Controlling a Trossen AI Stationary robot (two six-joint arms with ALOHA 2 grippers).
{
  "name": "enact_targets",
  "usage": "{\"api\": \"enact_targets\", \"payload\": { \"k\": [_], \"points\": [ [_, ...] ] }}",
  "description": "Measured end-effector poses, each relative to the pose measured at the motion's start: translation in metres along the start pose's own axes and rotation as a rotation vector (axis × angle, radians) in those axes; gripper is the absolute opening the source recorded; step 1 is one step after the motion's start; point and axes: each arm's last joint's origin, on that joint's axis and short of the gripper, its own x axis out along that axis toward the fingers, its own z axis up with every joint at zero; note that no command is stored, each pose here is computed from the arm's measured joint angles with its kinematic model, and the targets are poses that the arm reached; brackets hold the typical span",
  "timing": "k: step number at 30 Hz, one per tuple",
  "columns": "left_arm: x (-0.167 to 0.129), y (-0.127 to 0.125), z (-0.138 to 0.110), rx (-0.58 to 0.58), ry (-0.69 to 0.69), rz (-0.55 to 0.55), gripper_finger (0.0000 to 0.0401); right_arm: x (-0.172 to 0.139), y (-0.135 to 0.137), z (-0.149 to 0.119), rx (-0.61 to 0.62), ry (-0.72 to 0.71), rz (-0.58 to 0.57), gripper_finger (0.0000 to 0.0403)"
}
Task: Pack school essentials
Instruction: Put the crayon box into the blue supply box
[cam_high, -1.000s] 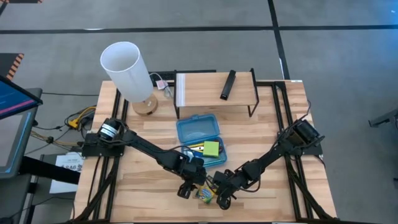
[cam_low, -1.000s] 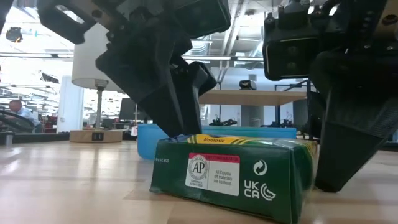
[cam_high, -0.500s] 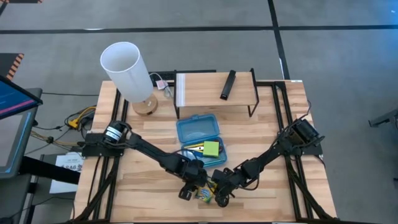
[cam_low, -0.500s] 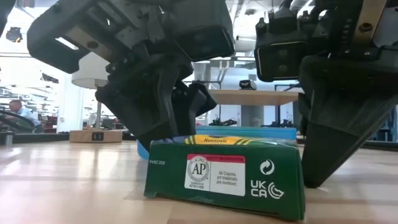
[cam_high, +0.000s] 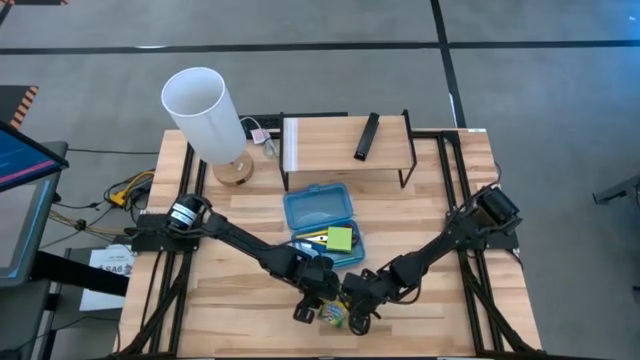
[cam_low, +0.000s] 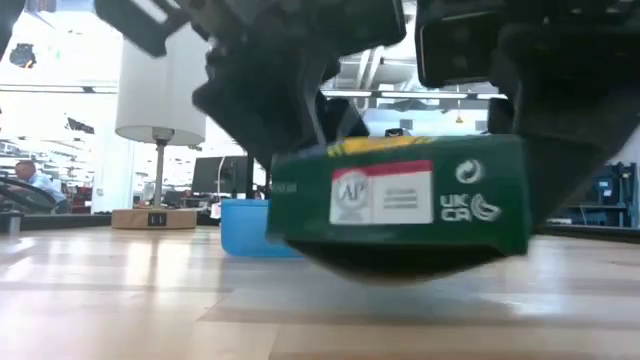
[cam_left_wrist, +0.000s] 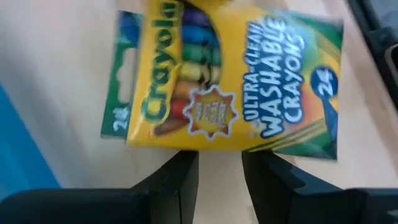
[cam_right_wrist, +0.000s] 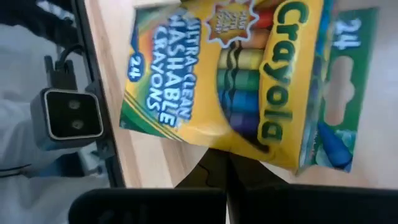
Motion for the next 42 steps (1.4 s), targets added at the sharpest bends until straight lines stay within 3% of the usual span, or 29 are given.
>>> {"api": "enact_targets", "payload": {
  "k": [10, 25, 42],
  "points": [
    [-0.01, 0.01, 0.007, -0.065, 0.041, 0.034, 0.0112, -0.033, -0.006, 0.021, -0.013, -0.037, -0.042, 0.0005],
    [-0.044, 0.032, 0.009, -0.14, 0.093, 0.139, 0.0112, -0.055, -0.023, 0.047, -0.042, -0.081, -0.095, 0.0005],
    [-0.078, 0.048, 0.011, -0.191, 0.061, 0.242, 0.0112, -0.09, -0.045, 0.076, -0.105, -0.13, -0.142, 0.0005]
  ]
}}
